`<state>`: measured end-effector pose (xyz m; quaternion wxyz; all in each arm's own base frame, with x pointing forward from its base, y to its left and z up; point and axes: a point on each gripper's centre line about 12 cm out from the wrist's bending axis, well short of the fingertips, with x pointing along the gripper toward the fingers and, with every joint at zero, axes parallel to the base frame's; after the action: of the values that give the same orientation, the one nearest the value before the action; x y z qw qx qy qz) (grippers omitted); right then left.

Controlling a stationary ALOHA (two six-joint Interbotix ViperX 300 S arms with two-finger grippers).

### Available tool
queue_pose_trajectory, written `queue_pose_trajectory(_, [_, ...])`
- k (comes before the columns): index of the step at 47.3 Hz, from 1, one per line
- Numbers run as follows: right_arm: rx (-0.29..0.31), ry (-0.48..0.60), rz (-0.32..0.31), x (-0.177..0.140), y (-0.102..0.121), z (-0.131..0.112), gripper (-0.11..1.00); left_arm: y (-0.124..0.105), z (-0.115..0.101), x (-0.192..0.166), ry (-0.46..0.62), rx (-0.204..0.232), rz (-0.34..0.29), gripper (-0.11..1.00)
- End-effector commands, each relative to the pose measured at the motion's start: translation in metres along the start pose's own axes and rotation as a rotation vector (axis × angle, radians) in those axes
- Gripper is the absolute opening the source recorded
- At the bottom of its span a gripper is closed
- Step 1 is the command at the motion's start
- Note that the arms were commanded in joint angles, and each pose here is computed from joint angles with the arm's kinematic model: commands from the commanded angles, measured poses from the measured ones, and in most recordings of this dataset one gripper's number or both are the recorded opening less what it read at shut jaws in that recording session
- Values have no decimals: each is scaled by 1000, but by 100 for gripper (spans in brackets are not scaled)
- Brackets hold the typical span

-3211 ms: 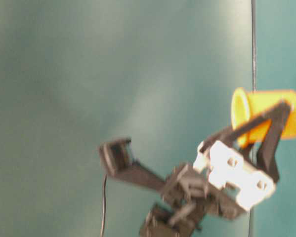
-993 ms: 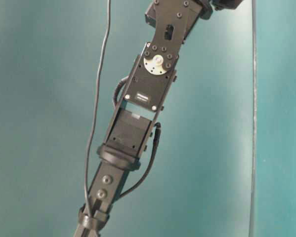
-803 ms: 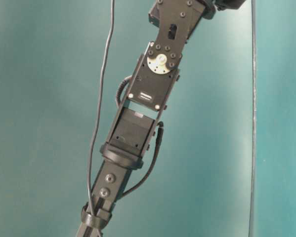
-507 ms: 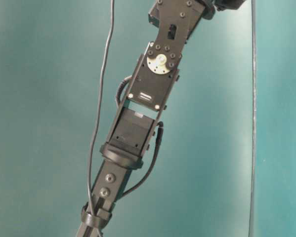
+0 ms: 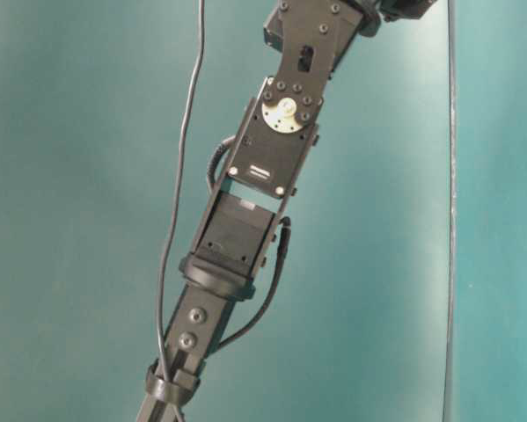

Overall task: Move the cup to the right with left arm.
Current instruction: 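Push the held cup further right toward the right gripper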

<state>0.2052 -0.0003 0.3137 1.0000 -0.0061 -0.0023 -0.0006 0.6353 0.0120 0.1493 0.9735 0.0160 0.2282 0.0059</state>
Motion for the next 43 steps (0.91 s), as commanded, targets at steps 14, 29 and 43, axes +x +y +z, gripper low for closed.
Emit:
queue_pose_trajectory(14, [-3,-41,0,1,0,15,0,3,26,-6,-73,3,5,64])
queue_pose_trajectory(29, [-3,-38,0,2,0,14,0,3,27,-6,-83,3,6,64])
queue_pose_trajectory(43, [-3,-38,0,2,0,14,0,3,30,-6,-113,3,6,64])
